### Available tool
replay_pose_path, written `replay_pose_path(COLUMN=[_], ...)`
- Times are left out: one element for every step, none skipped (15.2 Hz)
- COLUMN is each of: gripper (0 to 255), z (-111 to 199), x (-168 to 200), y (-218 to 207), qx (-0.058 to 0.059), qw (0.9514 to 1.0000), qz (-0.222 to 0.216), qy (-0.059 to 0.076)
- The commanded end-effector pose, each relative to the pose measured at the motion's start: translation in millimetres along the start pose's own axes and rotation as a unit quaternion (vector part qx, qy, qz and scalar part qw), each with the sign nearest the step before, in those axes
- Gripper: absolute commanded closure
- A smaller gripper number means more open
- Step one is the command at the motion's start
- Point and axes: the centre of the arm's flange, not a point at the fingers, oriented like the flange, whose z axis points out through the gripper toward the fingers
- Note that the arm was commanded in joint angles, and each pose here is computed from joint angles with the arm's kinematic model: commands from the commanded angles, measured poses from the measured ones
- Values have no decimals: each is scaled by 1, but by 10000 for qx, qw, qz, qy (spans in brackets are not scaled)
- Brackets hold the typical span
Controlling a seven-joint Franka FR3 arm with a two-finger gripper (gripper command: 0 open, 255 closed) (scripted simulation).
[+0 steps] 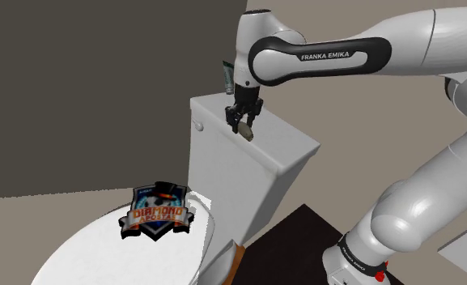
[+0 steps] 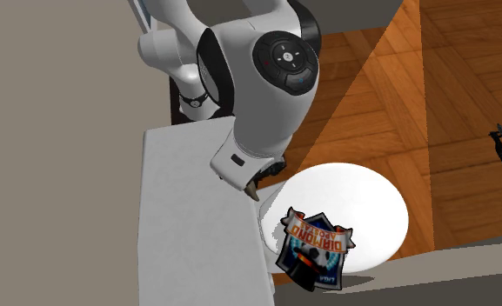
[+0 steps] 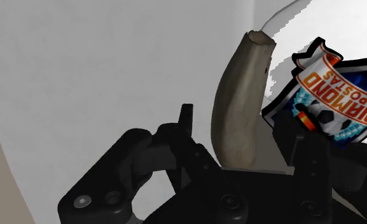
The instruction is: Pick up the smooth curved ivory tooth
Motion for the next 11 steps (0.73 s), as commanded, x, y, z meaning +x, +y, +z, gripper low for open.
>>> replay_pose_path(gripper=[255,255,255,255,255,255,255,255,255,255,255], z=[1,1,1,1,1,1,2,2,0,-5,-10], x=[0,0,0,0,0,0,0,0,0,0,0], y=[0,0,0,0,0,0,0,0,-1,0,1], qx=[0,0,0,0,1,1,1,1,0,0,0], qw=[10000,10000,10000,10000,10000,10000,10000,10000,10000,10000,10000], qz=[0,0,0,0,0,0,0,0,0,0,0], qy=[1,1,2,1,1,1,1,1,1,1,1])
